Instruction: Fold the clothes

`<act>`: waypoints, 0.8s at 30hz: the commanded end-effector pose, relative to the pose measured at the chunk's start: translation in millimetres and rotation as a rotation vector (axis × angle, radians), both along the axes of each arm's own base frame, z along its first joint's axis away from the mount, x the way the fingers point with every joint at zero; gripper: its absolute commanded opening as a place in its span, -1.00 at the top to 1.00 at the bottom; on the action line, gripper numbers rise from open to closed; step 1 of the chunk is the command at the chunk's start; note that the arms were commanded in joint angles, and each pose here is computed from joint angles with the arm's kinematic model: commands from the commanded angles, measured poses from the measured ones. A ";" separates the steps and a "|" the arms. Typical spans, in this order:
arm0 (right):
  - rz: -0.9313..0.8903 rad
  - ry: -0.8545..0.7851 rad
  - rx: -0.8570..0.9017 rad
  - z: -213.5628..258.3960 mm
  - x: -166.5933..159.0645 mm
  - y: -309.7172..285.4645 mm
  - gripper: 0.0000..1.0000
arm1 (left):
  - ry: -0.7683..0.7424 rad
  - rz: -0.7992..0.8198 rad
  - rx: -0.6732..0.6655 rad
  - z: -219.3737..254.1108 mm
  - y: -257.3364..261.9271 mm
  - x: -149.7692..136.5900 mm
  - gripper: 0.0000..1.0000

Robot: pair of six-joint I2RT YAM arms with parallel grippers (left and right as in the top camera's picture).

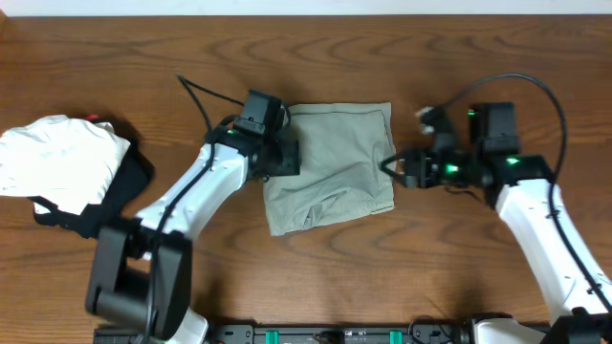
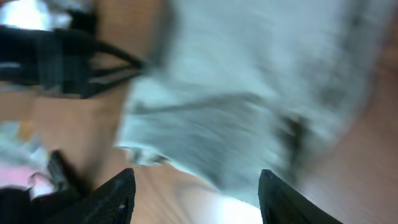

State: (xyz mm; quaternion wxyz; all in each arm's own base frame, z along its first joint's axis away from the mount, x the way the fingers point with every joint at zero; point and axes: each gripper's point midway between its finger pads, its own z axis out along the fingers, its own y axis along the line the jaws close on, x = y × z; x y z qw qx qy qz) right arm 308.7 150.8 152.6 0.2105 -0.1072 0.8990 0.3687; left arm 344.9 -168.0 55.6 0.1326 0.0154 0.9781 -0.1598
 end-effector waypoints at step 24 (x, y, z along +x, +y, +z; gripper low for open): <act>-0.017 0.513 0.054 -106.5 -22.5 91.9 -0.15 | 0.201 -0.020 0.134 -61.3 19.5 -27.3 -0.14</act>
